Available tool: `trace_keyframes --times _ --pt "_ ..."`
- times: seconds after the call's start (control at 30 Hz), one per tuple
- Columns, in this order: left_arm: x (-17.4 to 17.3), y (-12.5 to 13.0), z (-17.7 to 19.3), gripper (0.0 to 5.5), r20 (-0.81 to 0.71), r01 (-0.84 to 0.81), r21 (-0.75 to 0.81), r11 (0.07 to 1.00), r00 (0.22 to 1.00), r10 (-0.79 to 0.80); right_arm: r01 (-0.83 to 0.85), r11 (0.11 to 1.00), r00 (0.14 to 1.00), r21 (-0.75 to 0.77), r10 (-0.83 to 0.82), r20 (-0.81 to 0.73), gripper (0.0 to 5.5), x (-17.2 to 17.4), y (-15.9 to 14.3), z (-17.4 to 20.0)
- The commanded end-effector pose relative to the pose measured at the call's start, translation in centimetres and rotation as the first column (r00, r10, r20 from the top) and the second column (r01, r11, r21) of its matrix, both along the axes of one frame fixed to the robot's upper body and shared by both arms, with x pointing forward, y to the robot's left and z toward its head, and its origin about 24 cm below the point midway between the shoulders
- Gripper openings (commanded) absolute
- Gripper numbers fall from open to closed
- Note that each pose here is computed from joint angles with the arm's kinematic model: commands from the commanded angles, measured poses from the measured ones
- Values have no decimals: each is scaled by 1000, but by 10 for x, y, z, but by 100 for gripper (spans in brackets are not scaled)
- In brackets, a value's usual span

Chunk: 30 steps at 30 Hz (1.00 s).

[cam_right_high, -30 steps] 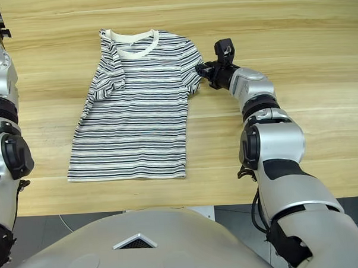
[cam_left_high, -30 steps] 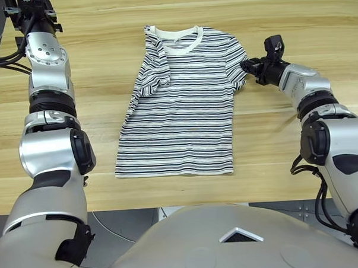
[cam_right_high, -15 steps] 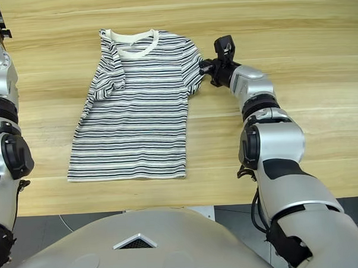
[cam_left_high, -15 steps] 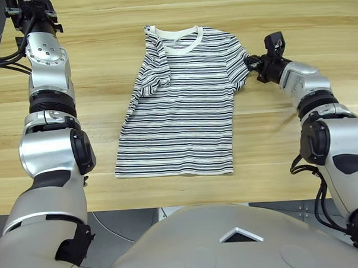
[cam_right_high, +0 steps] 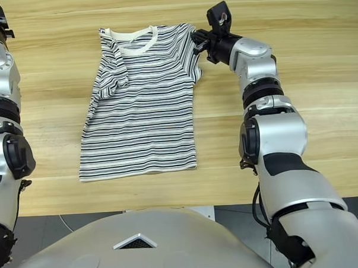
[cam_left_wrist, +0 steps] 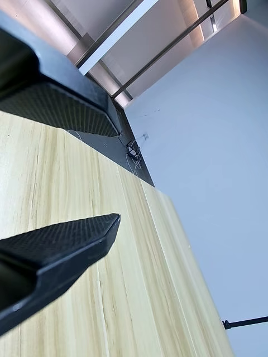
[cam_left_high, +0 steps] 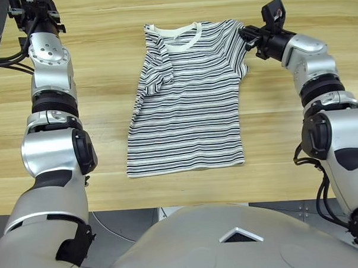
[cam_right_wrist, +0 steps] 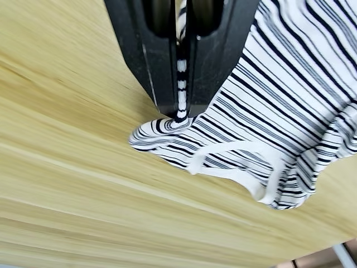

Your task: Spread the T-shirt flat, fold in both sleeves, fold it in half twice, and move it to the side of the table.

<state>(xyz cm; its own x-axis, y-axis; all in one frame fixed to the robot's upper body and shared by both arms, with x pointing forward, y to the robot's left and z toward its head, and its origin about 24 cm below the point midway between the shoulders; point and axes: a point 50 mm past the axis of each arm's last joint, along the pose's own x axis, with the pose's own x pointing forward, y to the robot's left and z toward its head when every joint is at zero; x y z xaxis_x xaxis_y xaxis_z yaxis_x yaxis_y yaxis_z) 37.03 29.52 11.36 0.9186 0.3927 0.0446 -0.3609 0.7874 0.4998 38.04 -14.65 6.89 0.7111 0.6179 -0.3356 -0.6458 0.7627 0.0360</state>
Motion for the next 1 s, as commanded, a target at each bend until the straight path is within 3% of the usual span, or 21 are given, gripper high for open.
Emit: trace_keyframes --times 0.03,0.47,0.83,1.0 --pt "2 -5 -2 257 -14 13 -17 1000 1000 -13 -105 994 994 -38 106 39 14 4 25 13" --pt "5 -11 -3 257 -14 21 -34 999 1000 -22 -245 965 969 -98 243 -34 14 -9 82 -5" --pt "4 -11 -6 257 -19 24 -40 999 1000 -24 -230 966 967 -116 214 -140 14 -26 96 -38" --pt "4 -11 -8 257 -25 21 -41 999 999 -22 -248 967 963 -62 239 -121 101 -25 100 -32"
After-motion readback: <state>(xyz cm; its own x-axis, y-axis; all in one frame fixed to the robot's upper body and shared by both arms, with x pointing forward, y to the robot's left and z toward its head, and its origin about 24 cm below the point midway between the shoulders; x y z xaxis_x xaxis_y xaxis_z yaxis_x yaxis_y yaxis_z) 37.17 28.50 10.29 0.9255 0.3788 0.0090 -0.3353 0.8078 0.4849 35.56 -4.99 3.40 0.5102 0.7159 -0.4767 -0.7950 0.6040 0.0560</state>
